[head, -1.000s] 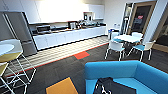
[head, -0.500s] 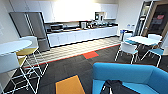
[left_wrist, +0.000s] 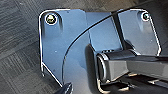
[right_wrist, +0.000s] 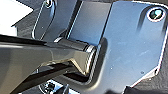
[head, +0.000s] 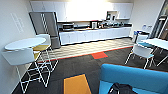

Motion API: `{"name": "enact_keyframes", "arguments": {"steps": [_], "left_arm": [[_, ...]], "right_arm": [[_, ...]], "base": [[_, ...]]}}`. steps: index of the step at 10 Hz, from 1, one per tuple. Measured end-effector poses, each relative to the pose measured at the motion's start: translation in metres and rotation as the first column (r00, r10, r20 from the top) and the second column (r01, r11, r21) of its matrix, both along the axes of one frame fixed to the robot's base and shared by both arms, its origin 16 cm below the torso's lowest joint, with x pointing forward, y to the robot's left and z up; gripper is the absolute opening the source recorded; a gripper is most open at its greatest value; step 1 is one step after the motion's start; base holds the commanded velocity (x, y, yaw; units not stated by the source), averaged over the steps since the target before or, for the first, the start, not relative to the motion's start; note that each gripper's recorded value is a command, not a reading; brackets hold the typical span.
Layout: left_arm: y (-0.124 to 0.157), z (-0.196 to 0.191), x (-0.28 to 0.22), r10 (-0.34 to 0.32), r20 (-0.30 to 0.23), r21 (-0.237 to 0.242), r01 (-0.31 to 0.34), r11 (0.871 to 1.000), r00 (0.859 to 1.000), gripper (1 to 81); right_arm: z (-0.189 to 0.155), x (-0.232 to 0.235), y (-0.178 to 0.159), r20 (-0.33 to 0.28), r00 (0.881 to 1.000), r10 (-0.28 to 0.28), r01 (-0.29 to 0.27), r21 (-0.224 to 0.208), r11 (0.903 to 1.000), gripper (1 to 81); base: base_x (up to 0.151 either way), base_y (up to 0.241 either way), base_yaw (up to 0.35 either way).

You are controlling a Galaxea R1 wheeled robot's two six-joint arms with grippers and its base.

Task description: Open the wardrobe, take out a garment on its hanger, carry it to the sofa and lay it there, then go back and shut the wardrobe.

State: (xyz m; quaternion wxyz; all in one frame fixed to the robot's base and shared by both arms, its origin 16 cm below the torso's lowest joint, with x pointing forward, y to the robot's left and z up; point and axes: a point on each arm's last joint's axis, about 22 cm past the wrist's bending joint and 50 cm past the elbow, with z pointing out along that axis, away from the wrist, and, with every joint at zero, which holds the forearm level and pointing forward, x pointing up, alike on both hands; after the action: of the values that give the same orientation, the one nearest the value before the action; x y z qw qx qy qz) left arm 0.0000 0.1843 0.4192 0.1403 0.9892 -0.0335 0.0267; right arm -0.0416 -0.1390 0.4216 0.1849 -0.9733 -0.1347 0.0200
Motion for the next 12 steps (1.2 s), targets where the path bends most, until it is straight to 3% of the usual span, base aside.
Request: {"name": "enact_keyframes", "arguments": {"steps": [12], "left_arm": [[-0.0055, 0.0003, -0.0041, -0.005, -0.003, -0.006, 0.005, 1.0, 1.0, 81.1]], "right_arm": [[-0.0003, 0.0022, 0.0, 0.003, 1.0, 0.0, 0.0, 0.0, 1.0, 81.1]], "base": [[0.0, 0.0, 0.302]]}}
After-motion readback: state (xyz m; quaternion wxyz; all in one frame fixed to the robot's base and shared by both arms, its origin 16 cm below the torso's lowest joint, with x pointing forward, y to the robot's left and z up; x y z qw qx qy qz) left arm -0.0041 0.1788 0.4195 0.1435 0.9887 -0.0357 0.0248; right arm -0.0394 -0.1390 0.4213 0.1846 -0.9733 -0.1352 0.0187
